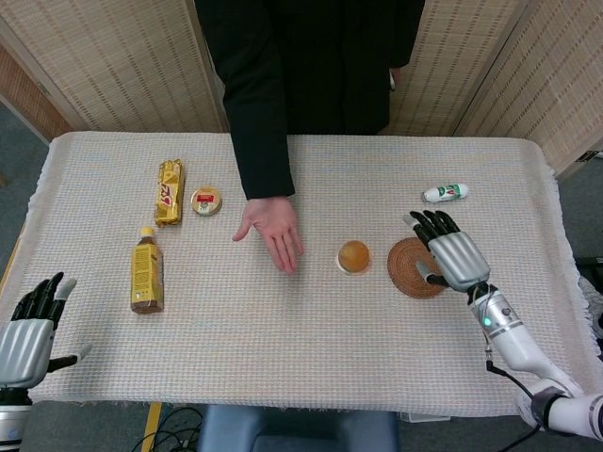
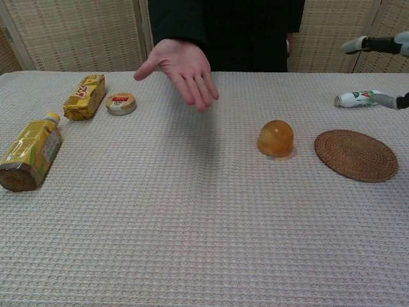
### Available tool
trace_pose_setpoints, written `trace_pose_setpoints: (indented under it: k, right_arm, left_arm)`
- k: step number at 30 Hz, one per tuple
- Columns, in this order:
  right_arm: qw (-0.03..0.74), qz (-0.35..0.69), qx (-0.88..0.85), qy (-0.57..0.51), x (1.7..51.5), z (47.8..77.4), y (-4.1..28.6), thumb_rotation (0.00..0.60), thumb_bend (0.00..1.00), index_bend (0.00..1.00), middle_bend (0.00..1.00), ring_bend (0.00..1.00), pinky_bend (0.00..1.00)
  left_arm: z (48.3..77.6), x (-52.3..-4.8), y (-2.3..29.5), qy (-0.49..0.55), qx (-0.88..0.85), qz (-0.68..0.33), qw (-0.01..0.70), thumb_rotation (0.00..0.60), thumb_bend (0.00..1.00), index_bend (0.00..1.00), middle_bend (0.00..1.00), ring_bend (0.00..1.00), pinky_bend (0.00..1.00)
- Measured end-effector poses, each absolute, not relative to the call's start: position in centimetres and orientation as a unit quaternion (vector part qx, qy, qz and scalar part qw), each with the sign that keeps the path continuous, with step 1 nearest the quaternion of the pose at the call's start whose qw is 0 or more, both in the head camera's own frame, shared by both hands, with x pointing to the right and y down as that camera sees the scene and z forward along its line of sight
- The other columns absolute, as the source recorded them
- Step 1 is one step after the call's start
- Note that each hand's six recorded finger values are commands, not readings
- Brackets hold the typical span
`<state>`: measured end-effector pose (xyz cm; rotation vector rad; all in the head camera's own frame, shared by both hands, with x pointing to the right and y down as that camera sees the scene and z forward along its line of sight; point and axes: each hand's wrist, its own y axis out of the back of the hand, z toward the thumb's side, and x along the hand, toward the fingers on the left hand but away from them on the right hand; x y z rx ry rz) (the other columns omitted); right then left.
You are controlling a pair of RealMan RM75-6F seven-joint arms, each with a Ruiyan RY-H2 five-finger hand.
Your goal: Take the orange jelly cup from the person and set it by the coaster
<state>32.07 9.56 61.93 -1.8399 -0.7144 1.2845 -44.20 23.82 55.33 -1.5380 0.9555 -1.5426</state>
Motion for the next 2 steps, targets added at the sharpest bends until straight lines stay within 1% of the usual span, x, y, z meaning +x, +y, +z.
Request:
trace_pose_setpoints:
  k: [2]
  right_arm:
    - [0.389,0.508,-0.707,-0.302,34.09,60.40,10.66,0.600,0.31,0.00,0.07,0.00,0.02]
  left_arm:
    - [55.38,-44.19,23.73,0.377,-0.599,-0.602,0.370,0.600,0.14,0.04,0.00,0.00,0.16]
